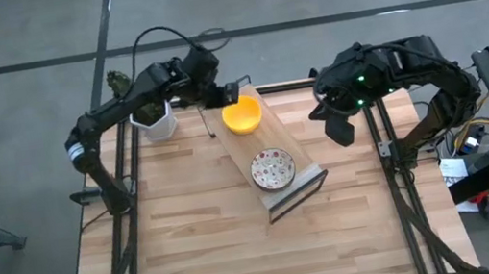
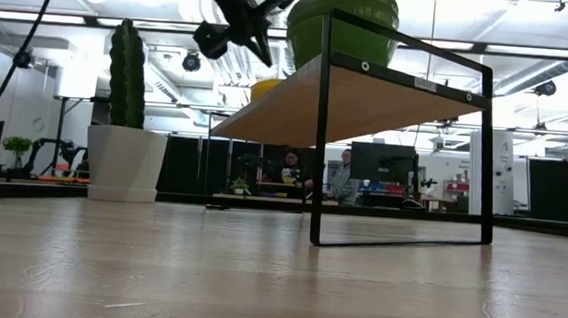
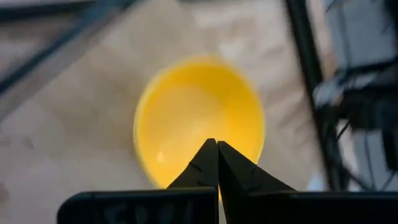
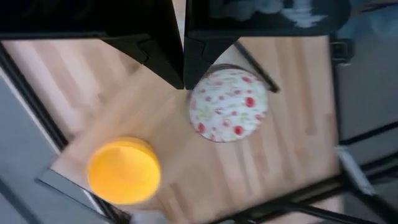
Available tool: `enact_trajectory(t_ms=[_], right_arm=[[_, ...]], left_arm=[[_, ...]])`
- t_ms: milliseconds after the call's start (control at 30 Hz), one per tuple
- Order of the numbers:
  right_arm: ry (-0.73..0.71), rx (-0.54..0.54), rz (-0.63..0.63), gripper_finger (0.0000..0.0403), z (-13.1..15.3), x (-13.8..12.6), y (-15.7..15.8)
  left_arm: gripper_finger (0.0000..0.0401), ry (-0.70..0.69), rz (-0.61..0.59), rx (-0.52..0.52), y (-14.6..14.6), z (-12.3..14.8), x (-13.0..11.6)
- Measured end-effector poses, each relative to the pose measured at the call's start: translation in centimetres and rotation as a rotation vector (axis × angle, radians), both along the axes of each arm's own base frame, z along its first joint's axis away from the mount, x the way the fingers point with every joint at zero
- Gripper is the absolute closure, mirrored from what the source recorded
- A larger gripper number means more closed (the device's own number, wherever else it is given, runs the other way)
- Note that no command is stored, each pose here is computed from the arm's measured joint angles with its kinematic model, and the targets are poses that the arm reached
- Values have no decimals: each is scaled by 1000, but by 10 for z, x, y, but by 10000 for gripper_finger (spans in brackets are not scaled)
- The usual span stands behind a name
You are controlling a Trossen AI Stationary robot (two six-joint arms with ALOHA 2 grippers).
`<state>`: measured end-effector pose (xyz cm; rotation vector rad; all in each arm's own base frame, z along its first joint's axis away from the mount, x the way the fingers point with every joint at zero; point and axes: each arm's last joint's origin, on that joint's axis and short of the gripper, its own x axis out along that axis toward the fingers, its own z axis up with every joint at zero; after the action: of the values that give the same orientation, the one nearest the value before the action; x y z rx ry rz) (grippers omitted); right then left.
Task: Pick & Place Mini bowls
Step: Return to Home Position
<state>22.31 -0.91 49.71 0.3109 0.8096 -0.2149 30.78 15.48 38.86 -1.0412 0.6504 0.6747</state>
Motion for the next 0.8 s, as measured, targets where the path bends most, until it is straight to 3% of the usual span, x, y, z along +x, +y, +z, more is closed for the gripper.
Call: enact_trajectory(t_ms=[133,333,633,800], right_arm=[[49,-28,10,394,-14,8,-1],[-71,2,94,394,-36,9,2],[-432,-86,203,394,-75,-19,5],[-402,-87,168,394,-104,-35,4]], left_arm=[[401,55,-92,-22,-8,-5,-1],[401,-9,-244,190,-48,19,1],[401,-315,-536,484,-122,66,-15],[401,-340,-465,525,-152,60,-46]])
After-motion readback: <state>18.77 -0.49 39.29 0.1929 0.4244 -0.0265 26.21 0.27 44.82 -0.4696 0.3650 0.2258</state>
